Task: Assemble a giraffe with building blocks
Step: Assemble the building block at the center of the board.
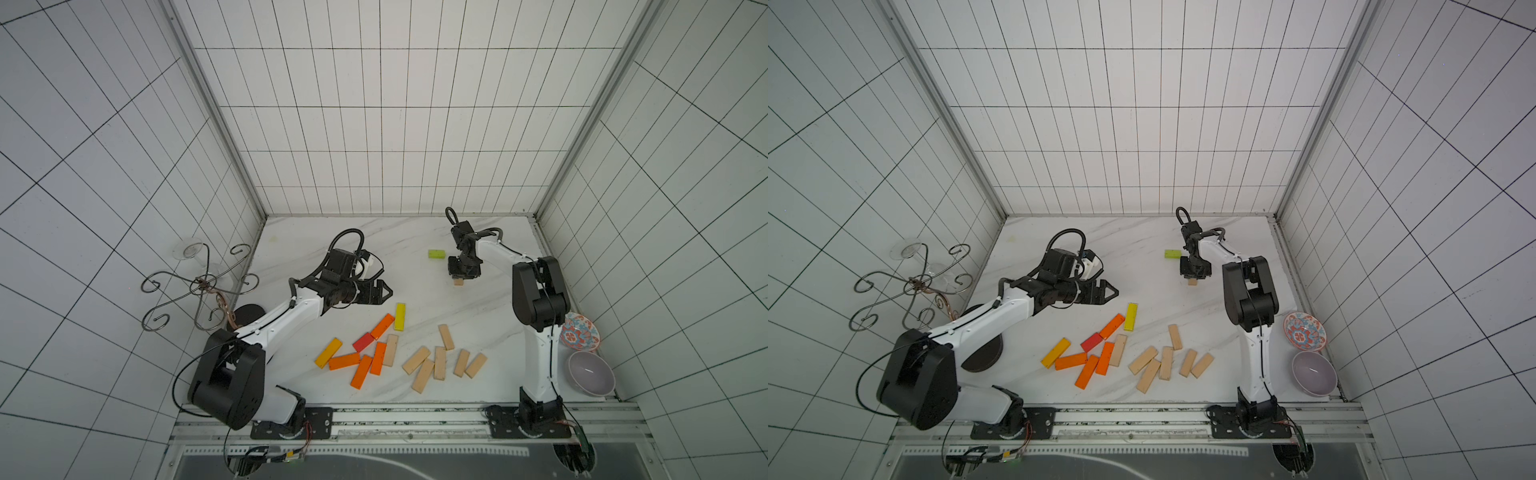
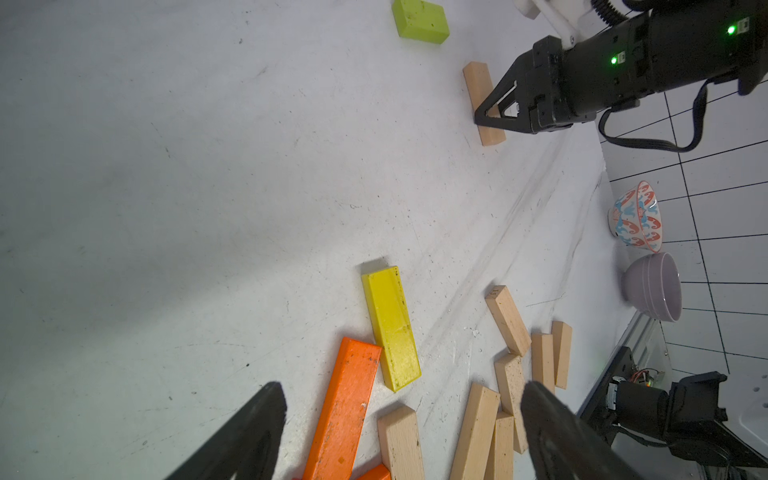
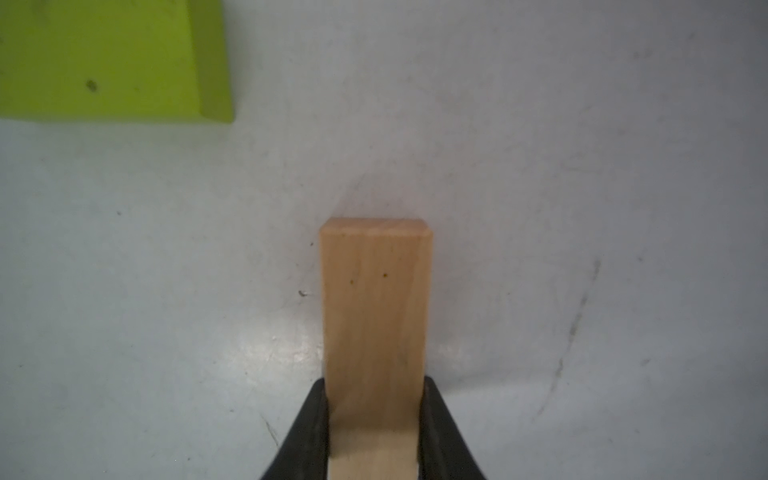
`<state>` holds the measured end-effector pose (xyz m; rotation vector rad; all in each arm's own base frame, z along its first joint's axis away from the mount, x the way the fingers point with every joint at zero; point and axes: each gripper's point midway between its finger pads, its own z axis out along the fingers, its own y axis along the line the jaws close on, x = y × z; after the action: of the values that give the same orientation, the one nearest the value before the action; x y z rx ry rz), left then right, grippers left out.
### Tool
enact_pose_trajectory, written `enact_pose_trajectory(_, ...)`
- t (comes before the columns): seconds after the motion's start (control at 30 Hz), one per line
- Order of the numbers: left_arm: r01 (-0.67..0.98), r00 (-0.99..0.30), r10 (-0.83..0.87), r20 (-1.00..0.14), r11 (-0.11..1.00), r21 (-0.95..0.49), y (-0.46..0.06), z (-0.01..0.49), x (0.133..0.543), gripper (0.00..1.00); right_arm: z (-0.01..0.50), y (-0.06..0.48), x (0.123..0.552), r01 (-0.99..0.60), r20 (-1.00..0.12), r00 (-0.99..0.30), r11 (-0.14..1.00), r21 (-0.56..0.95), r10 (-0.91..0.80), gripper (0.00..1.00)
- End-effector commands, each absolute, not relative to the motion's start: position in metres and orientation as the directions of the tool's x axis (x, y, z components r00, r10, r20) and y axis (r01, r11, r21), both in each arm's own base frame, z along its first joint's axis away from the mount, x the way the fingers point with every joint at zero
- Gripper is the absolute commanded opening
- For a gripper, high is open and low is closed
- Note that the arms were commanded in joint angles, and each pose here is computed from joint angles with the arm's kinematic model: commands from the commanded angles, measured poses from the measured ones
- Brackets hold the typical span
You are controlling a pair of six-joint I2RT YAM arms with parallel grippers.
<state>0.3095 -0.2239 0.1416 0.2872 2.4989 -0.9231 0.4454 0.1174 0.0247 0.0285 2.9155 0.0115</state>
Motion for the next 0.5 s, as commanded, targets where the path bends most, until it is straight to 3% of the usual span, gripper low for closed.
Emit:
enact_pose_trajectory(0.0,0.366,-0.858,0.028,-0.514,0.735,-0.571,-0.230,0.152,0.315,0.88,0.007,0.111,0.450,0.024,-0.179,-0.984,1.000,0.000,0.024,0.17)
enact_pose_trajectory(0.47,0.369,-0.856,0.028,-0.517,0.732,-0.573,-0.230,0.154,0.314,0.88,0.007,0.122,0.498,0.023,-0.201,-0.979,0.999,0.029,0.028,0.17)
